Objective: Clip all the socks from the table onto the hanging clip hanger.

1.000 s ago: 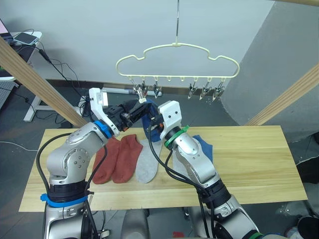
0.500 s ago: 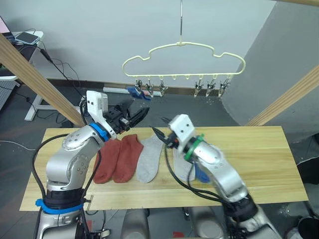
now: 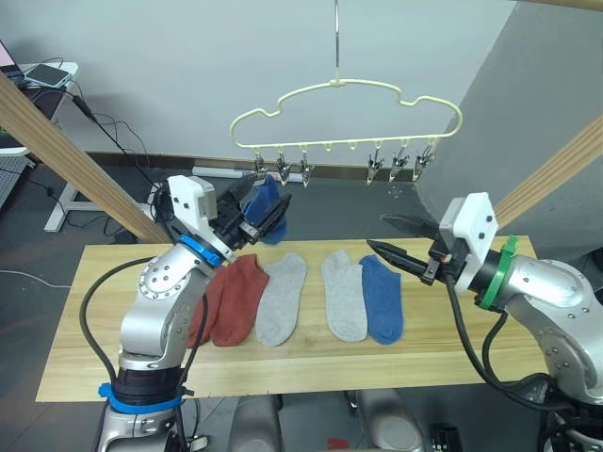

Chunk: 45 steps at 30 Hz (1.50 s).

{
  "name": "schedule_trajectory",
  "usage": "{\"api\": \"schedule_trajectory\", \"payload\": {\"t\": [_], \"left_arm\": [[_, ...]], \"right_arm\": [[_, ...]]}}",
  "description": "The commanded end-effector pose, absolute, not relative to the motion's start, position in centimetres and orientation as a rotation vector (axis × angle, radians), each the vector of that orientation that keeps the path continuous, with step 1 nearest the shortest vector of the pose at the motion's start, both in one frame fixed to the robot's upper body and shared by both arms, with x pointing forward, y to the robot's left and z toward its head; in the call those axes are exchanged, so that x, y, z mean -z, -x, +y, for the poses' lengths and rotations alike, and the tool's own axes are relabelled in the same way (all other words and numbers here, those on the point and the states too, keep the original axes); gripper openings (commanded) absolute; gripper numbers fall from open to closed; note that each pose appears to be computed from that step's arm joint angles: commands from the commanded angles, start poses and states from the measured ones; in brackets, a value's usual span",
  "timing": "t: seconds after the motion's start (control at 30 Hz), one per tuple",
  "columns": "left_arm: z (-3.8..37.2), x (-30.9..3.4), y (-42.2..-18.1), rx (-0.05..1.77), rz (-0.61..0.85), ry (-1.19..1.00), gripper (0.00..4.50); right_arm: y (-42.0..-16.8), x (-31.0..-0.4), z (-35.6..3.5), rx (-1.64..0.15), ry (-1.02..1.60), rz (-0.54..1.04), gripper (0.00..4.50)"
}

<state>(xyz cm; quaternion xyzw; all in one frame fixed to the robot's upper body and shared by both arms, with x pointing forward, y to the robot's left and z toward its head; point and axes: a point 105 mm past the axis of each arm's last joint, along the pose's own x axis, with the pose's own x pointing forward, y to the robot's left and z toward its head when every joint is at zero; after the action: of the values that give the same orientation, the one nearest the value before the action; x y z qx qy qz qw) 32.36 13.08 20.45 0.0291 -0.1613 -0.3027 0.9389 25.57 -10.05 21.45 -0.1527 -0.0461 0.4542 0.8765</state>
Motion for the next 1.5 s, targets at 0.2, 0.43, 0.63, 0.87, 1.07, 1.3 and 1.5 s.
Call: {"api": "schedule_trajectory", "payload": {"t": [0.2, 0.43, 0.63, 0.87, 1.07, 1.3, 1.5], "left_arm": [[13.1, -20.8, -32.9, 0.503, -0.422, -0.087, 1.53], [12.4, -20.3, -34.1, 0.472, -0.425, -0.053, 1.53], [12.3, -20.2, -35.5, 0.440, -0.426, -0.023, 1.53], [12.2, -20.6, -36.5, 0.428, -0.447, -0.005, 1.53], [12.3, -21.1, -36.9, 0.402, -0.469, -0.001, 1.53], [12.2, -21.9, -37.3, 0.391, -0.491, 0.011, 1.53], [12.0, -22.2, -37.3, 0.397, -0.496, 0.016, 1.53]], "right_arm": [[-24.7, -22.9, -10.4, -0.941, 0.341, -0.123, 2.29], [-24.9, -23.6, -10.7, -0.919, 0.337, -0.129, 2.29], [-25.0, -24.1, -10.6, -0.911, 0.334, -0.136, 2.29], [-25.0, -24.6, -10.5, -0.909, 0.325, -0.143, 2.29], [-24.8, -24.7, -10.2, -0.934, 0.303, -0.145, 2.29], [-24.7, -24.5, -10.3, -0.939, 0.300, -0.137, 2.29], [-24.7, -24.3, -10.3, -0.942, 0.298, -0.132, 2.29]]}}
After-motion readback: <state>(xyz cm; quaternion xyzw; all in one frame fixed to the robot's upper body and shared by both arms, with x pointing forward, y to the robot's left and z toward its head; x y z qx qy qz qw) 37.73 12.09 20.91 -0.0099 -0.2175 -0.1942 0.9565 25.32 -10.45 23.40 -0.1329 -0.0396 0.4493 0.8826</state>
